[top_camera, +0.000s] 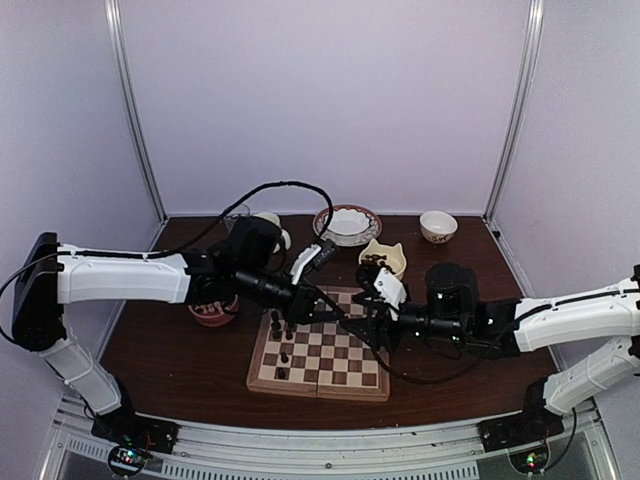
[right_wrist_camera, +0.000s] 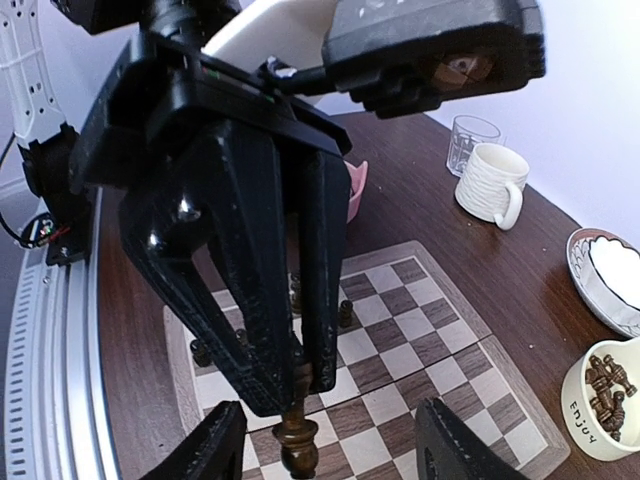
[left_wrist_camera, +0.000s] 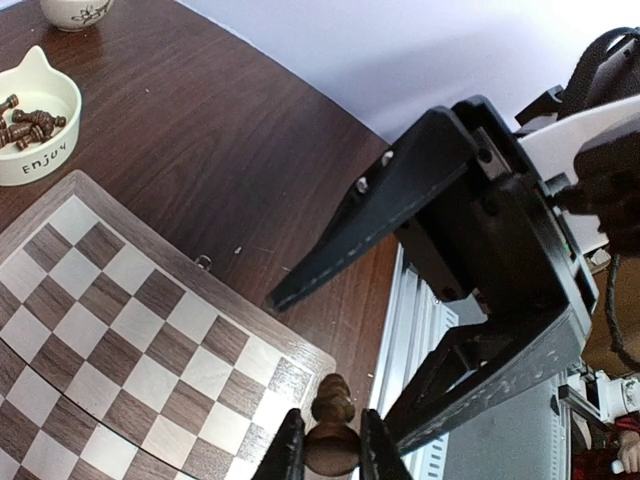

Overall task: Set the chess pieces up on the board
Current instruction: Pass from the right arm to the left, then pass from the left arm to the right

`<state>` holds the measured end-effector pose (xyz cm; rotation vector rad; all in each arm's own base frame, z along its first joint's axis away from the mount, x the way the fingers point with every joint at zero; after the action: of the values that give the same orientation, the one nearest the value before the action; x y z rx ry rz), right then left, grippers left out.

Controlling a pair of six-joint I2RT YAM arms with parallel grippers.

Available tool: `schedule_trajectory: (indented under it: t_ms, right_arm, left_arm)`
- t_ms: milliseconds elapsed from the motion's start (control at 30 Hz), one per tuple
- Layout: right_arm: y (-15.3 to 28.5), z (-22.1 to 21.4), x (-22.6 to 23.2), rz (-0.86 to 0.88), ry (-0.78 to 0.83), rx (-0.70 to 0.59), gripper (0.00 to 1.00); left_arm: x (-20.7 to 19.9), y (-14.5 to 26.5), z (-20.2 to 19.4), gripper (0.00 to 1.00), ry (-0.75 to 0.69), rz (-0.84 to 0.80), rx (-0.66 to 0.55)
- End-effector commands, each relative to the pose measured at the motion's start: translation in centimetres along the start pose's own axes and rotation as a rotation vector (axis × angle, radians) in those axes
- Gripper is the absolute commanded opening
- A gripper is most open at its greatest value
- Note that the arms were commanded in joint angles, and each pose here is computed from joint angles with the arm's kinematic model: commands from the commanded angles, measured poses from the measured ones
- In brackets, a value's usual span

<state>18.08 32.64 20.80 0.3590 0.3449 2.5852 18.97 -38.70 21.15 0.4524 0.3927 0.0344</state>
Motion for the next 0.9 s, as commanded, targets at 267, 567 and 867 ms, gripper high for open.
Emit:
schedule_trajectory:
  t_ms: [267, 567, 867]
  right_arm:
    - [2.5, 3.9, 2.5, 0.206, -0.177, -0.185, 0.61]
    - [2.4, 3.7, 3.0, 0.259, -0.175, -0.205, 0.55]
    - [2.4, 4.1, 2.5, 0.256, -0.259, -0.24, 0.47]
  left_arm:
    - [-2.1, 3.6, 3.0, 0.09, -0.045, -0.076, -0.213]
    - [-3.0, 3.6, 3.4, 0.09, -0.039, -0.161, -0.259]
    - [-3.6, 4.2, 3.6, 0.09, -0.056, -0.192, -0.316]
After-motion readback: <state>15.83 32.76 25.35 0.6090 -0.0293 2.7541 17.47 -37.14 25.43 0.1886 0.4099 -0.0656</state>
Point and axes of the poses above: each gripper's point midway between its finger pads, its own y axis back along the fingers, its own x axis along the line the jaws close on, z = x × y, the point moved 4 cm from there along y, back along the fingers, and after that the axes turned 14 degrees about -y, right-handed, at the moved point
